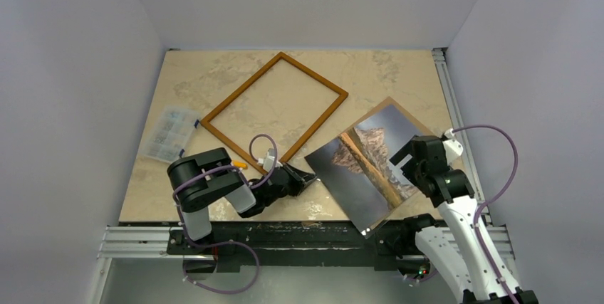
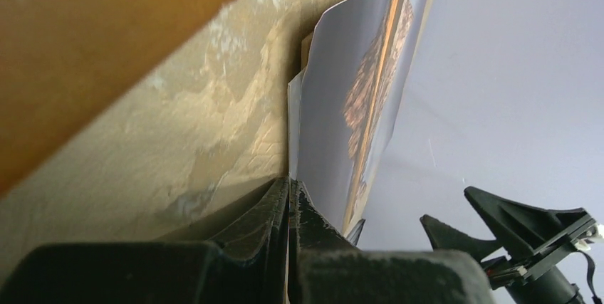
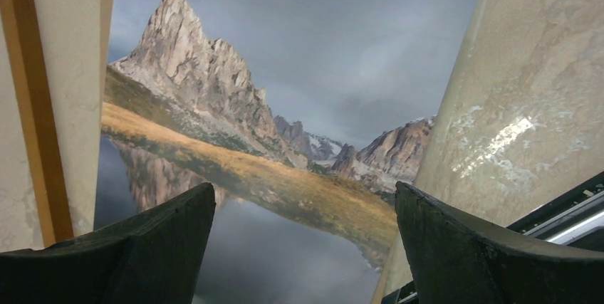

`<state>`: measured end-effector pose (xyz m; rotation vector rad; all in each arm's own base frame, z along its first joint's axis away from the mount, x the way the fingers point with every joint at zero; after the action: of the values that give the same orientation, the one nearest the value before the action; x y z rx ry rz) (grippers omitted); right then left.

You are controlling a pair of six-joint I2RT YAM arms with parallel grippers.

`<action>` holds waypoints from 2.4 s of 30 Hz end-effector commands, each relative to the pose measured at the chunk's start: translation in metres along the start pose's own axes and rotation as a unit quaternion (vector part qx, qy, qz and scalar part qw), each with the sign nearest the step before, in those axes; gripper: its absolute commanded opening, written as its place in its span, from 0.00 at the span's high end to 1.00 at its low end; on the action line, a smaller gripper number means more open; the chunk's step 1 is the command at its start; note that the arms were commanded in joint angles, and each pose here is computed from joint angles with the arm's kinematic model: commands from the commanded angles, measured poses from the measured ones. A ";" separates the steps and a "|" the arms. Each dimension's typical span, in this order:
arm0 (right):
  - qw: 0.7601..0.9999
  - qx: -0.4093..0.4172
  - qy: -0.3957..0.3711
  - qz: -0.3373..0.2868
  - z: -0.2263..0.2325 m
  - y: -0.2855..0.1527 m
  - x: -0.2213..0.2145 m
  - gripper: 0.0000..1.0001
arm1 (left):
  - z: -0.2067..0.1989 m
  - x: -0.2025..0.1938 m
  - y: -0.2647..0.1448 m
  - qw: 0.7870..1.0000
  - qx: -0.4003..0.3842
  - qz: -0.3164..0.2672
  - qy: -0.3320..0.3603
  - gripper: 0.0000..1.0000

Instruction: Take the photo out of the frame

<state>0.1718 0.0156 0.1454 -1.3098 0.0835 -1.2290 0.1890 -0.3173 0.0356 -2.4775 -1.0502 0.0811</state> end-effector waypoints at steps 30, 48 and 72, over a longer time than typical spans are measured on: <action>0.978 -0.121 0.169 -0.002 -0.066 0.098 0.022 0.02 | -0.003 -0.006 0.005 0.999 0.013 0.049 -0.003 0.47; 0.994 -0.057 0.087 0.021 -0.045 0.126 0.036 0.03 | 0.003 -0.011 0.011 0.996 0.056 0.070 0.012 0.46; 0.996 -0.078 0.040 -0.018 -0.016 0.039 0.062 0.02 | -0.025 0.016 -0.053 0.985 0.081 0.086 0.127 0.42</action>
<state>0.2111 -0.0707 0.1230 -1.4095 0.2768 -1.4013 0.1789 -0.3019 0.0668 -2.3917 -0.7505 0.0528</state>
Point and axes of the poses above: each gripper's point midway between its finger pads, its own y axis out along the fingers, its own z axis along the line the jaws close on, x = y × z, the point moved 3 cm from there along -y, back along the fingers, and after that the axes turned 4 degrees about y, right-handed, at the moved point
